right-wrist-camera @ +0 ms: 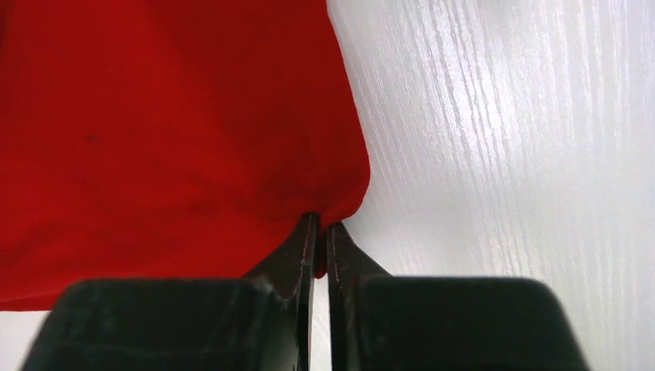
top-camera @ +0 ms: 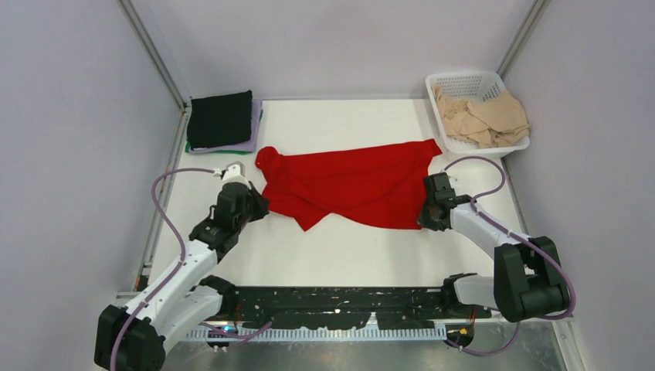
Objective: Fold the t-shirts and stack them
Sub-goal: Flatten out the tshirt
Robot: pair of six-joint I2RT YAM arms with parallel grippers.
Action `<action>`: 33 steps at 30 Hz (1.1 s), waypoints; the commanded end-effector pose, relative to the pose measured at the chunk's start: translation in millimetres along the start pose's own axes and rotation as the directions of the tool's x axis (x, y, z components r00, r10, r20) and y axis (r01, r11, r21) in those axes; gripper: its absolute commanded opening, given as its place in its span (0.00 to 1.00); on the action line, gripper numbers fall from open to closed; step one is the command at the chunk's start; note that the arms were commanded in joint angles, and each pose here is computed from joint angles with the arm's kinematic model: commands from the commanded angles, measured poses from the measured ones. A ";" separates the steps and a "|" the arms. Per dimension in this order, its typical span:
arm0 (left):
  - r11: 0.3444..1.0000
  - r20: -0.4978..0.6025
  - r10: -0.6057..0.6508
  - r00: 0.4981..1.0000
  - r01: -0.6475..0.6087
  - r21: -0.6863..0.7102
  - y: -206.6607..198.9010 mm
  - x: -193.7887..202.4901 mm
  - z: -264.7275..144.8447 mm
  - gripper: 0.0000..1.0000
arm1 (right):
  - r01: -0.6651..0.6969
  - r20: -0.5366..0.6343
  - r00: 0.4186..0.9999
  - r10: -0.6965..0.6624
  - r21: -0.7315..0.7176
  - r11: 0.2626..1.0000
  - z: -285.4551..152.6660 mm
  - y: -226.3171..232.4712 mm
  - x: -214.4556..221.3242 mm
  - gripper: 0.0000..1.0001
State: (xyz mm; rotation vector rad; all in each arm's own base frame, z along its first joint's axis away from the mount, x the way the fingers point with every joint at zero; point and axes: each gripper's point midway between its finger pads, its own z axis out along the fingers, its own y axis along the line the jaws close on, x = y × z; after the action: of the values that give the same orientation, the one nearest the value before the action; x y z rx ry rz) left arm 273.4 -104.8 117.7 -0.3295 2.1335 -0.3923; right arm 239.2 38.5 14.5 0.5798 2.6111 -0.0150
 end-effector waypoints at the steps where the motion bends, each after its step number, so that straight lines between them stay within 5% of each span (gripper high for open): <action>1: 0.999 0.036 -0.011 0.999 0.010 0.040 -7.8 -8.7 -6.2 0.00 | -0.009 0.029 1.000 0.009 -0.024 1.000 7.6 4.9 -1.9 0.06; 9: 0.995 0.145 -0.060 0.988 0.048 0.088 -36.0 -70.9 -48.9 0.00 | -0.019 0.320 0.945 0.063 -0.140 0.990 -60.9 31.7 -91.7 0.05; 18: 0.984 0.366 -0.153 0.918 0.107 0.143 -63.8 -175.7 -143.0 0.00 | -0.042 0.650 0.728 0.217 -0.273 0.961 -214.5 19.7 -184.8 0.05; 28: 0.959 0.624 -0.211 0.753 0.036 0.281 -79.2 -265.8 -292.8 0.00 | 0.043 0.814 0.457 0.358 -0.422 0.906 -388.4 -0.6 -216.3 0.05; 33: 0.944 0.711 -0.181 0.679 -0.083 0.319 -86.1 -289.5 -364.6 0.00 | 0.141 0.837 0.396 0.378 -0.462 0.875 -452.0 -6.6 -204.9 0.05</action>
State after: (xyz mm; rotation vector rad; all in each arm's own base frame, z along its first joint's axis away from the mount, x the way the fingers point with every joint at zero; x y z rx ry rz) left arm 169.1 -34.0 520.6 -0.3700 1.3351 -0.5767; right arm 240.6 4.4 462.6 0.4502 1.4553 0.2669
